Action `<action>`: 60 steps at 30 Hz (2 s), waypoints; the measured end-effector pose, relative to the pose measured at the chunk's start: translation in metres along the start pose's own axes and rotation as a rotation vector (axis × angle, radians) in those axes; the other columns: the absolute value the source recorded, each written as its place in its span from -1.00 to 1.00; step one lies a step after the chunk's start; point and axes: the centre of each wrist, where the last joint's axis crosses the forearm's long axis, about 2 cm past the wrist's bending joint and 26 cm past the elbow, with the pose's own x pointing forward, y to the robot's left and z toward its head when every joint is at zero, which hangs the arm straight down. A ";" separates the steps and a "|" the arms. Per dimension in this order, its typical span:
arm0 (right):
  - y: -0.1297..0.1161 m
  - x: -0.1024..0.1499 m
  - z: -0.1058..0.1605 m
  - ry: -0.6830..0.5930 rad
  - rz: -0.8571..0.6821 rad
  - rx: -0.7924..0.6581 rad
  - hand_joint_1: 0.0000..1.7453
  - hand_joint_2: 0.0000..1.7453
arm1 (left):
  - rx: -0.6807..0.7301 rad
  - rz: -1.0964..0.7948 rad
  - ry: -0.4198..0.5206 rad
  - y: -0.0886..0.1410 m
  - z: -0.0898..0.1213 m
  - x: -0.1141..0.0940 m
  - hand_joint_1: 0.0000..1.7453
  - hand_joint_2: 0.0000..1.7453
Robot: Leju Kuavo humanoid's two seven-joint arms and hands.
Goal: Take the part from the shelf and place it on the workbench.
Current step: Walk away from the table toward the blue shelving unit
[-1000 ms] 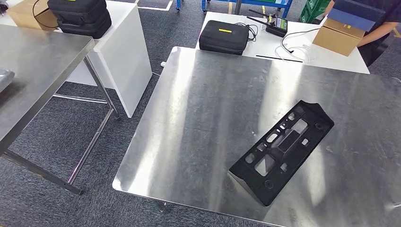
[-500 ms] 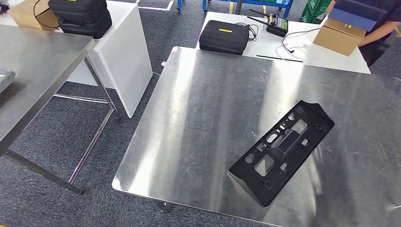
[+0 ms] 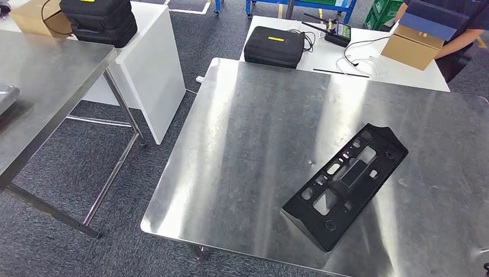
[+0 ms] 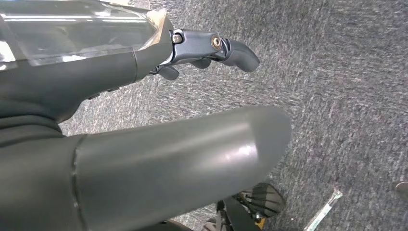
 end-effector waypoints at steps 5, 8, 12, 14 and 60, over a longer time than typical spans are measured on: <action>0.006 0.009 0.003 -0.010 -0.006 -0.020 -1.00 1.00 | -0.006 -0.004 0.007 -0.001 0.000 0.000 -1.00 -1.00; 0.008 0.012 0.002 -0.019 -0.016 -0.023 -1.00 1.00 | -0.008 -0.004 0.008 -0.001 0.000 0.001 -1.00 -1.00; 0.009 0.015 0.002 -0.022 -0.023 -0.032 -1.00 1.00 | -0.007 -0.004 0.009 -0.001 0.000 0.001 -1.00 -1.00; 0.009 0.016 0.001 -0.024 -0.028 -0.041 -1.00 1.00 | -0.007 -0.004 0.009 0.000 0.000 0.001 -1.00 -1.00; 0.017 0.010 -0.018 -0.054 -0.061 -0.051 -1.00 1.00 | -0.002 0.013 0.031 0.003 -0.002 0.003 -1.00 -1.00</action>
